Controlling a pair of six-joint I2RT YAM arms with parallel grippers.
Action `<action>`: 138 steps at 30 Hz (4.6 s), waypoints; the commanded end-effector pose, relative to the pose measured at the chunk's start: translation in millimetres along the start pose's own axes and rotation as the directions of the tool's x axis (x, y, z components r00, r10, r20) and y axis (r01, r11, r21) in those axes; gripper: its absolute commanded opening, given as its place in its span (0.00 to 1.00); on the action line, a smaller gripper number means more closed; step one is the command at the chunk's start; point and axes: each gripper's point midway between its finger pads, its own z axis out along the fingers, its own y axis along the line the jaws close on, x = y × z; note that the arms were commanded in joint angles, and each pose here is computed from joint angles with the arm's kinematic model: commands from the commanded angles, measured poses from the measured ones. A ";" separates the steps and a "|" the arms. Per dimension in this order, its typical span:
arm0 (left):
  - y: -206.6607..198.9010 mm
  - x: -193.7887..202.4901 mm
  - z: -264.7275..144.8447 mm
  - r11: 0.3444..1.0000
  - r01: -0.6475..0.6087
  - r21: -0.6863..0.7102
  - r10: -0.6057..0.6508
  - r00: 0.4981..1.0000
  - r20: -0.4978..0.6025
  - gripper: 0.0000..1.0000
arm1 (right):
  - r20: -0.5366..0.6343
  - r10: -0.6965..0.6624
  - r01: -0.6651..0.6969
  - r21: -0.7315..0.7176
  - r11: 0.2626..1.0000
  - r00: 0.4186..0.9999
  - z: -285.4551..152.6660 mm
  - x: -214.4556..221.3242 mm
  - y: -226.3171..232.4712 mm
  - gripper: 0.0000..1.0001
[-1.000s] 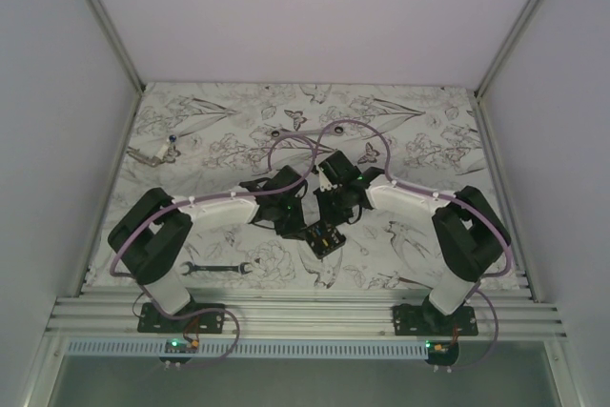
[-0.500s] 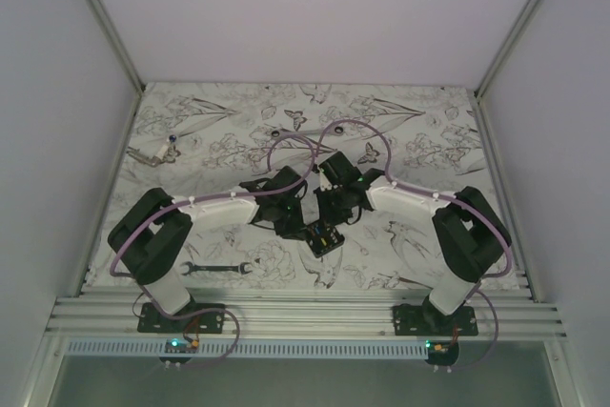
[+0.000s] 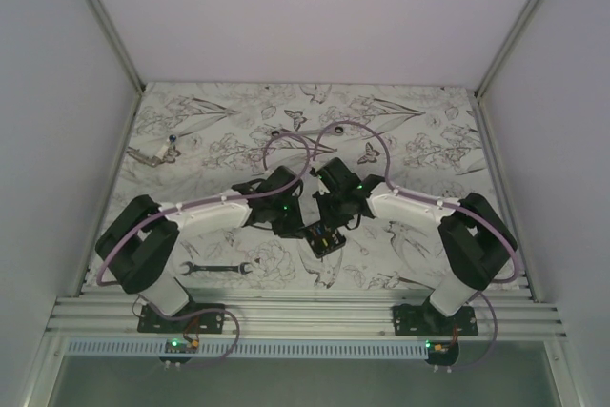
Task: Snap on the fuse box
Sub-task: Install the fuse at the fuse box base, then pick up the fuse from the center of the board.
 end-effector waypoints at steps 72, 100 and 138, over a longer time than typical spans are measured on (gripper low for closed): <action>61.2 -1.2 -49.3 0.993 0.030 -0.117 -0.014 0.991 0.136 0.57 | -0.210 0.028 0.018 0.210 0.977 0.977 13.3 65.1 -54.4 0.00; 50.5 -37.3 -57.1 0.971 -0.113 -0.211 0.152 0.972 0.178 0.73 | 0.162 -0.099 0.089 0.068 0.994 0.982 -44.5 -32.4 -12.2 0.41; 26.4 -88.3 36.5 0.719 -0.630 -0.292 0.614 0.773 -0.156 0.42 | 0.489 0.037 -0.149 0.191 0.970 0.871 -83.5 -31.2 -99.5 1.00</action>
